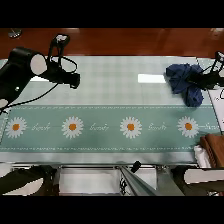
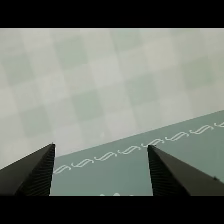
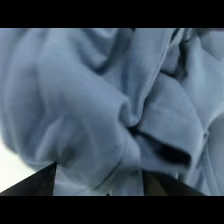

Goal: Fold the shirts.

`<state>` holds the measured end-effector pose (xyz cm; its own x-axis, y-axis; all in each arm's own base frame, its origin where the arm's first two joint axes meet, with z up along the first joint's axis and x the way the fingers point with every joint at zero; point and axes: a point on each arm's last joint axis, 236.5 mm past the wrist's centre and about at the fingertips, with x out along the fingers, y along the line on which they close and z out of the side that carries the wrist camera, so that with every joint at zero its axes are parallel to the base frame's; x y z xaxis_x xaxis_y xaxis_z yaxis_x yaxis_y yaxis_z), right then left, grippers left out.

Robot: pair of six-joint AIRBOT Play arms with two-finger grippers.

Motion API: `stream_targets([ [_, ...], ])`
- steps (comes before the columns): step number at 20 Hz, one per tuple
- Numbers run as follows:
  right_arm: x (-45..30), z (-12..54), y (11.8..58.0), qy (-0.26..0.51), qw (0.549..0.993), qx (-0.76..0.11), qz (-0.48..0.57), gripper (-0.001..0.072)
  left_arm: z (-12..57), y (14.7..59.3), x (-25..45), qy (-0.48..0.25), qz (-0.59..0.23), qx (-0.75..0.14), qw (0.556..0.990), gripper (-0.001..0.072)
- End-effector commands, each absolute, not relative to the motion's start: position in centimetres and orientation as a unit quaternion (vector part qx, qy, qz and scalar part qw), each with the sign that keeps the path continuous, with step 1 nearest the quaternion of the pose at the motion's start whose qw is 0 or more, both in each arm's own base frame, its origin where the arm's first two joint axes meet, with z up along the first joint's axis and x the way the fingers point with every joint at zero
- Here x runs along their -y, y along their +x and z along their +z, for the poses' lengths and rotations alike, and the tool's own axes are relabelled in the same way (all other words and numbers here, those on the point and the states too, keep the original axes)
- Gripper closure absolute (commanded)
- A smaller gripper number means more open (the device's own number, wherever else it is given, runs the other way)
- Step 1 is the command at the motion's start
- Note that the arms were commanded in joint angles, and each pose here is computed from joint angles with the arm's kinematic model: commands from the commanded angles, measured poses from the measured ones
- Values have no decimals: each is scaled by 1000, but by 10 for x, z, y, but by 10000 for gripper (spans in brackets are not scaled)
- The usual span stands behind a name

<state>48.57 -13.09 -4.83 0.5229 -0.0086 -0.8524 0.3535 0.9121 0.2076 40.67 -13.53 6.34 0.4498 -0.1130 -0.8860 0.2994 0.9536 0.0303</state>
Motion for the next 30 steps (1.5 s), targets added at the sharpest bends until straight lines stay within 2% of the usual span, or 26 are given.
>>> stream_targets([
  [1,134,-68,495,187,855,-471,-112,129,60,402,133,93,-120,-521,840,7],
  [3,129,-74,501,188,857,-468,-109,184,59,402,133,94,-120,-522,839,7],
  [6,113,-62,514,235,860,-442,-99,648,59,402,133,93,-120,-522,839,7],
  [7,107,-51,518,256,861,-430,-94,692,60,402,133,94,-120,-523,839,7],
  [10,98,33,534,259,896,-356,-58,692,71,398,131,95,-117,-531,834,7],
  [13,78,180,529,225,947,-231,0,693,110,400,131,91,-117,-519,842,7],
  [16,41,333,475,200,973,-100,63,693,175,398,131,82,-119,-485,863,7],
  [20,-10,463,366,156,980,24,121,693,291,372,135,48,-151,-386,909,7],
  [22,-32,490,318,136,979,55,142,693,348,346,137,30,-175,-321,930,7],
  [24,-53,488,287,121,978,39,166,693,384,315,131,18,-189,-274,943,7],
  [27,-87,447,271,135,963,-61,226,693,402,277,117,15,-190,-256,948,7],
  [30,-111,408,269,140,937,-152,281,694,399,260,110,18,-189,-267,945,8],
])
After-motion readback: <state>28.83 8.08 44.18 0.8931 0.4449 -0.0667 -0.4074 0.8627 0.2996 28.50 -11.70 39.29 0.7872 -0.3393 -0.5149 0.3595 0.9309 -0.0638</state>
